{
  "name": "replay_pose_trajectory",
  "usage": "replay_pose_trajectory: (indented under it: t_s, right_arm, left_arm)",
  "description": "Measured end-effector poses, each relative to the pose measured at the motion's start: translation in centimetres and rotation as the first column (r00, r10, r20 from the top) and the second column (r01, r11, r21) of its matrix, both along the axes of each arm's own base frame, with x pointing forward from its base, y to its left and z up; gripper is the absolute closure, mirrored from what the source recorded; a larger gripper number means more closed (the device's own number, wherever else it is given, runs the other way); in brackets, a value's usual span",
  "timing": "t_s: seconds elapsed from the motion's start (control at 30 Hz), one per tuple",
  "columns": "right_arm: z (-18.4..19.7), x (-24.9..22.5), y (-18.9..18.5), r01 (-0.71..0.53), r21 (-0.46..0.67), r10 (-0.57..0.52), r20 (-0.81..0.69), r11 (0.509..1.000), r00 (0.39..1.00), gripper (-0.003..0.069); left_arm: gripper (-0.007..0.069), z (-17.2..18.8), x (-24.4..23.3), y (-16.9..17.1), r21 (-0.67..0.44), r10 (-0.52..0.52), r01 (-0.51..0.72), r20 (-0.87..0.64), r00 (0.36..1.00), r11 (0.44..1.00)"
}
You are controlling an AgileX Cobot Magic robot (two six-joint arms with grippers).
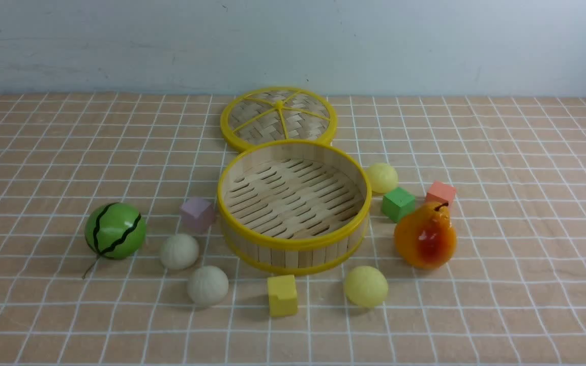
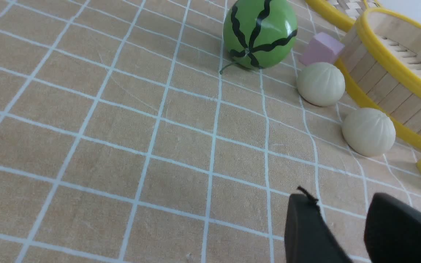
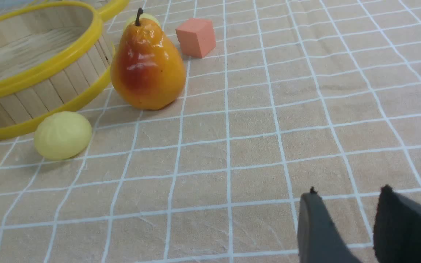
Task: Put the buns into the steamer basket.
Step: Use the left arm to grab a steamed stuffed bun
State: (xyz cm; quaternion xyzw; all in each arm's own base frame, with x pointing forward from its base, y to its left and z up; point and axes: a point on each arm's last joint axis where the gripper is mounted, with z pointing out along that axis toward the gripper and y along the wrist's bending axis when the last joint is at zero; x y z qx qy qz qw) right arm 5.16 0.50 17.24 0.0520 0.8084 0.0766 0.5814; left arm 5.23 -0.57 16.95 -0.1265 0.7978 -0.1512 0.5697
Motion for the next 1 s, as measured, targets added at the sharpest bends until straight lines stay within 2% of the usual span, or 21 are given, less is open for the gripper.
replay_pose_trajectory:
  t_s: [0.7,0.8,0.87,0.93,0.97,1.0]
  right_arm:
    - [0.0,0.0,0.0,0.000,0.000,0.000,0.001,1.000,1.000,0.0419]
    - [0.0,0.0,0.0,0.000,0.000,0.000,0.001,1.000,1.000,0.0419]
    - [0.0,0.0,0.0,0.000,0.000,0.000,0.001,1.000,1.000,0.0419]
    - [0.0,0.0,0.0,0.000,0.000,0.000,0.001,1.000,1.000,0.0419]
    - [0.0,0.0,0.0,0.000,0.000,0.000,0.001,1.000,1.000,0.0419]
    - [0.0,0.0,0.0,0.000,0.000,0.000,0.001,1.000,1.000,0.0419]
  left_arm:
    - [0.0387,0.0,0.0,0.0,-0.001,0.000,0.000,0.001,1.000,1.000]
    - [0.0387,0.3,0.1,-0.2,-0.090,0.008,-0.006,0.027,1.000,0.996]
    - [0.0387,0.7,0.2,-0.3,-0.199,0.022,-0.011,0.053,0.998,0.980]
    - [0.0387,1.2,0.2,-0.5,-0.336,0.046,-0.014,0.086,0.995,0.942]
    - [0.0387,1.3,0.3,-0.5,-0.358,0.050,-0.014,0.093,0.994,0.933]
    - [0.0387,1.7,0.3,-0.5,-0.449,0.072,-0.012,0.116,0.991,0.893]
